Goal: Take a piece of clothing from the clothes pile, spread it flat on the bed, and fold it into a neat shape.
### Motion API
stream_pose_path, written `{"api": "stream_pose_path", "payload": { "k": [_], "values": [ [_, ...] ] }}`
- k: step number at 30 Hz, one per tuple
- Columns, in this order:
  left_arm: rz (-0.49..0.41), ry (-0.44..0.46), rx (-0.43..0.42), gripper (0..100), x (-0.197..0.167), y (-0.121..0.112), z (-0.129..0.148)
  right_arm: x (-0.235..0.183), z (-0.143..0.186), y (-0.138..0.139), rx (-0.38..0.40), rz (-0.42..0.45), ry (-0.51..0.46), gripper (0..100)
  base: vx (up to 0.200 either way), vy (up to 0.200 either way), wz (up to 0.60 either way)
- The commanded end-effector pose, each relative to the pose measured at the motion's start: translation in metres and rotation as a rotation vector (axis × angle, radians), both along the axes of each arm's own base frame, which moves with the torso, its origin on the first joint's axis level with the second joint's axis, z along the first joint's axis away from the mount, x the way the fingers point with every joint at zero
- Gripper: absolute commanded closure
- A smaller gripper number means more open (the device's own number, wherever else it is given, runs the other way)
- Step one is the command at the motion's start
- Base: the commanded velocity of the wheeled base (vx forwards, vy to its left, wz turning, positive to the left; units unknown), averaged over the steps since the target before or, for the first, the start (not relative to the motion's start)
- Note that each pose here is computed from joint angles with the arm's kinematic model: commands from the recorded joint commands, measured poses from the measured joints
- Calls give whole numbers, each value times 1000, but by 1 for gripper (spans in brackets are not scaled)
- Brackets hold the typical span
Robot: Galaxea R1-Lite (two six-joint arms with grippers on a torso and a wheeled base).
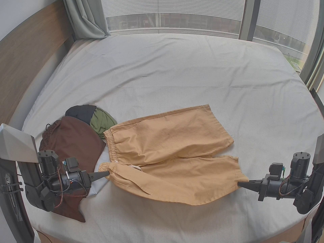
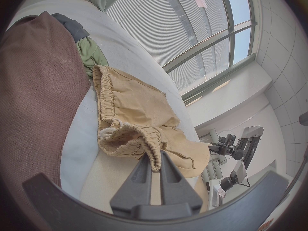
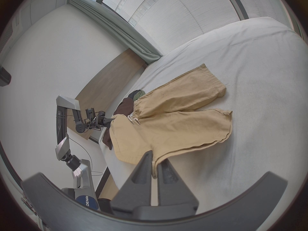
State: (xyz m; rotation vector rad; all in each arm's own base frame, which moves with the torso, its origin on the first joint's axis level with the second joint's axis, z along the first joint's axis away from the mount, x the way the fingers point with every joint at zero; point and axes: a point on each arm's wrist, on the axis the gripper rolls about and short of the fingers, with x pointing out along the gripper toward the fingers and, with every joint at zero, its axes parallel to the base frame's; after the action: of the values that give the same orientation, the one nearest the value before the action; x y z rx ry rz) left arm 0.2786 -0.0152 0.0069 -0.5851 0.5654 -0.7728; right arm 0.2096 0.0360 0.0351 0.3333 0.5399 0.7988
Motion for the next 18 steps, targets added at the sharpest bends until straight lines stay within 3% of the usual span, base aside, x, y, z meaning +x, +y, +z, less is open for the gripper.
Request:
{"api": "stream_pose_path", "payload": {
  "k": [1,18],
  "values": [
    [1,-8,0,100,0,0,2,-4,7,0,8,0,-22,100,0,0,0],
    [17,-30,-15,100,8,3,8,1,31,0,59,-19,-105,100,0,0,0]
  ]
}}
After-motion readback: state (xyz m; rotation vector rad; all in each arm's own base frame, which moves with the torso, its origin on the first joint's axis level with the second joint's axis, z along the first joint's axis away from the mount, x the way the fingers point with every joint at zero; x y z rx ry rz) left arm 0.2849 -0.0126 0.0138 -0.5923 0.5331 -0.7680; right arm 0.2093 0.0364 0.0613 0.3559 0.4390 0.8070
